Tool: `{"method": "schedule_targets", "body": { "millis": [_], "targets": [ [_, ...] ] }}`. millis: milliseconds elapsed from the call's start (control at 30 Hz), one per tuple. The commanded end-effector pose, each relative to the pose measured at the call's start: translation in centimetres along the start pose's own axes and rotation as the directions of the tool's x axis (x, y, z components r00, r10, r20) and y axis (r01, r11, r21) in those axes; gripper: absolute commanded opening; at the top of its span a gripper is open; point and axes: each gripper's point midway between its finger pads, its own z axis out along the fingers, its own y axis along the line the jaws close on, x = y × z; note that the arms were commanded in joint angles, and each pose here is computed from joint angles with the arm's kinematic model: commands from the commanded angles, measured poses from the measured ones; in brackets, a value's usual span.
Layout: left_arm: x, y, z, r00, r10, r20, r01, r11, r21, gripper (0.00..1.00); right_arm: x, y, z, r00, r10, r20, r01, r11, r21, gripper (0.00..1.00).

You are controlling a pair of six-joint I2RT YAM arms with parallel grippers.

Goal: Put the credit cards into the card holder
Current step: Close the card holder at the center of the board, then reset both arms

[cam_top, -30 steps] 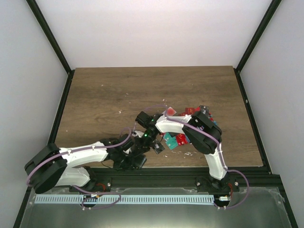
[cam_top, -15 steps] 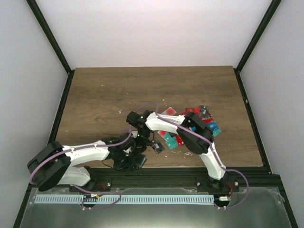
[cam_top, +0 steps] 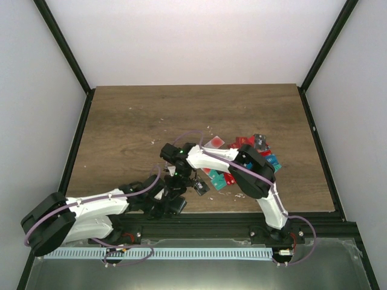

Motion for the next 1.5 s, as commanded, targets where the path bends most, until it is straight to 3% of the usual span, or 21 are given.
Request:
{"method": "schedule_targets", "body": {
  "millis": [0, 167, 433, 533, 700, 867, 1000, 1100, 1200, 1367, 1467],
  "targets": [
    [-5.4, -2.5, -1.6, 0.964, 0.060, 0.259, -0.076, 0.996, 0.051, 0.04, -2.7, -3.3, -1.6, 0.988, 0.022, 0.153, -0.033, 0.997, 0.070, 0.06],
    [-7.0, -3.7, -1.6, 0.961, 0.080, 0.264, -0.095, 0.994, 0.045, 0.04, -3.4, -3.7, -8.3, 0.958, 0.039, 0.283, -0.040, 0.999, -0.002, 0.15],
    [-11.1, -5.9, -2.1, 0.956, 0.121, 0.265, -0.131, 0.991, 0.018, 0.04, -3.0, -9.4, -15.4, 0.888, 0.139, 0.438, -0.124, 0.990, -0.063, 0.20],
    [-11.5, -6.1, -2.8, 0.955, 0.143, 0.258, -0.145, 0.989, -0.013, 0.04, -3.1, -10.8, -18.7, 0.836, 0.154, 0.526, -0.130, 0.988, -0.082, 0.30],
    [-10.6, -6.8, -4.8, 0.954, 0.186, 0.235, -0.185, 0.982, -0.028, 0.09, -2.7, -12.9, -25.7, 0.673, 0.133, 0.727, -0.126, 0.990, -0.064, 0.64],
    [-11.5, -8.7, -10.2, 0.917, 0.204, 0.344, -0.194, 0.979, -0.064, 0.22, -1.3, -14.3, -32.0, 0.468, 0.024, 0.883, -0.141, 0.989, 0.047, 0.99],
    [-13.6, -9.3, -15.0, 0.866, 0.213, 0.453, -0.164, 0.976, -0.146, 0.34, 0.3, -15.2, -36.1, 0.309, -0.061, 0.949, -0.207, 0.970, 0.129, 1.00],
    [-15.7, -9.5, -19.4, 0.798, 0.219, 0.562, -0.113, 0.970, -0.217, 0.47, 1.7, -15.8, -38.8, 0.216, -0.102, 0.971, -0.278, 0.947, 0.162, 1.00],
    [-17.5, -9.1, -24.1, 0.690, 0.248, 0.680, -0.051, 0.954, -0.297, 0.62, 2.9, -15.7, -41.1, 0.126, -0.154, 0.980, -0.297, 0.937, 0.185, 1.00],
    [-19.1, -7.7, -30.8, 0.443, 0.364, 0.819, 0.036, 0.906, -0.422, 0.88, 4.2, -17.0, -41.5, 0.046, -0.308, 0.950, -0.335, 0.892, 0.305, 1.00],
    [-19.3, -7.4, -33.0, 0.259, 0.435, 0.863, 0.035, 0.888, -0.458, 0.90, 6.3, -20.1, -40.6, -0.039, -0.325, 0.945, -0.457, 0.847, 0.273, 1.00]
  ]
}}
